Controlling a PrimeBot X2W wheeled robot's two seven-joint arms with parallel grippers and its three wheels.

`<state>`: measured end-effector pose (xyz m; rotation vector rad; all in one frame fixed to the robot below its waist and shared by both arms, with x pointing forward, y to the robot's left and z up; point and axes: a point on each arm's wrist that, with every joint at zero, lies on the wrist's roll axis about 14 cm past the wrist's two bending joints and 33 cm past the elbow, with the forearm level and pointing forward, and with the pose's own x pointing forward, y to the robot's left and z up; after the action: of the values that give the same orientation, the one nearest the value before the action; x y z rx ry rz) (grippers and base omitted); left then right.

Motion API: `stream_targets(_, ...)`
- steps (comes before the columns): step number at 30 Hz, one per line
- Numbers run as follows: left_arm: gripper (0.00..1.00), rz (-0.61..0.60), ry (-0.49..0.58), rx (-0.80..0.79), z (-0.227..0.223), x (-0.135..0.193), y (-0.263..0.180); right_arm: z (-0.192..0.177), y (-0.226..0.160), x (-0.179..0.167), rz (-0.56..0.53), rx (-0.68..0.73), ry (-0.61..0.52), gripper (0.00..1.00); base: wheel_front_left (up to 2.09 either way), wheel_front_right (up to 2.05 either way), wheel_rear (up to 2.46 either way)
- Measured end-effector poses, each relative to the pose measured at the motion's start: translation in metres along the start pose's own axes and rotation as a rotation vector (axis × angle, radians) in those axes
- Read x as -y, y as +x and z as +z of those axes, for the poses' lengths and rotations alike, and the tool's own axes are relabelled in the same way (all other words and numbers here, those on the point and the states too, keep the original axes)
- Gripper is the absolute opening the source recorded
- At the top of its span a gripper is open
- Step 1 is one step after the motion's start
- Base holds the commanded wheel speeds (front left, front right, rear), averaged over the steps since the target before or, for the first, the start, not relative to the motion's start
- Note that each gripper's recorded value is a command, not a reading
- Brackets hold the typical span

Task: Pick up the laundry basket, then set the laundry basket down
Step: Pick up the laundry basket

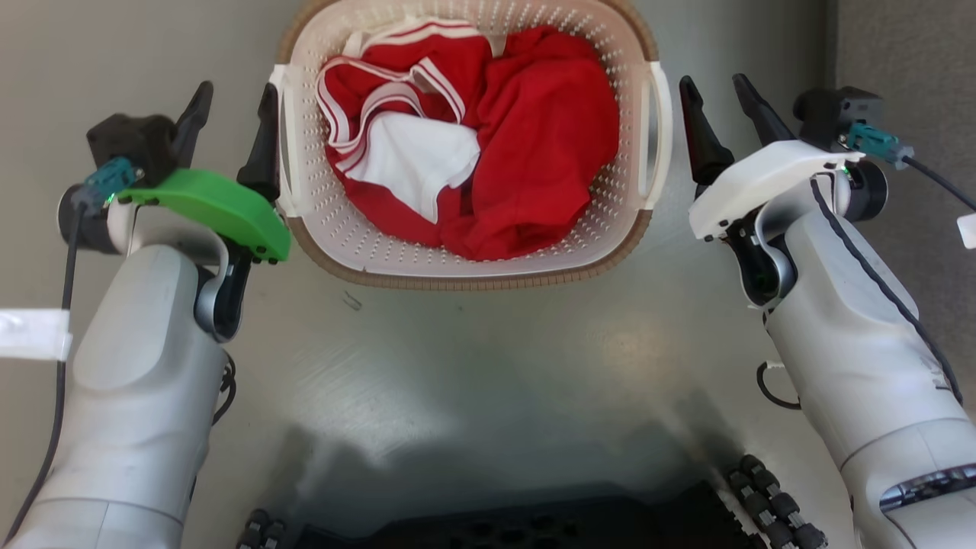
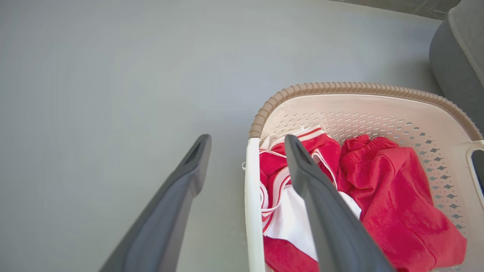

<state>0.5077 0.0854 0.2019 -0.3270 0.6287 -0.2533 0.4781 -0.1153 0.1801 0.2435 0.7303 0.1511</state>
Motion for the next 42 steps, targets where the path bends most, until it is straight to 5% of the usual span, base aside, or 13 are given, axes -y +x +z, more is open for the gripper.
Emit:
stream_targets(22, 1.00, -0.020, -0.019, -0.265, -0.076, -0.006, 0.017, -0.056, 0.031, -0.023, 0.092, -0.158, 0.056, 1.00, 0.00, 0.00, 0.00)
stream_targets(35, 1.00, -0.031, -0.031, -0.290, -0.082, -0.003, 0.022, -0.063, 0.035, -0.027, 0.103, -0.186, 0.080, 1.00, 0.00, 0.00, 0.00)
stream_targets(36, 0.91, -0.033, -0.030, -0.292, -0.083, -0.003, 0.022, -0.063, 0.035, -0.027, 0.104, -0.188, 0.081, 0.96, 0.00, 0.00, 0.00)
stream_targets(37, 0.75, -0.034, -0.028, -0.295, -0.083, -0.003, 0.022, -0.063, 0.035, -0.028, 0.104, -0.189, 0.081, 0.71, 0.00, 0.00, 0.00)
stream_targets(38, 0.43, -0.034, -0.029, -0.298, -0.084, -0.004, 0.022, -0.063, 0.036, -0.028, 0.105, -0.188, 0.081, 0.36, 0.00, 0.00, 0.00)
stream_targets(39, 0.30, -0.029, -0.036, -0.307, -0.086, -0.004, 0.021, -0.062, 0.037, -0.029, 0.108, -0.188, 0.080, 0.10, 0.00, 0.00, 0.00)
stream_targets(40, 0.00, -0.028, -0.042, -0.309, -0.087, -0.004, 0.021, -0.063, 0.036, -0.029, 0.109, -0.191, 0.078, 0.00, 0.00, 0.00, 0.00)
stream_targets(42, 0.00, -0.036, -0.057, -0.309, -0.088, 0.001, 0.022, -0.064, 0.036, -0.029, 0.106, -0.196, 0.086, 0.00, 0.00, 0.00, 0.00)
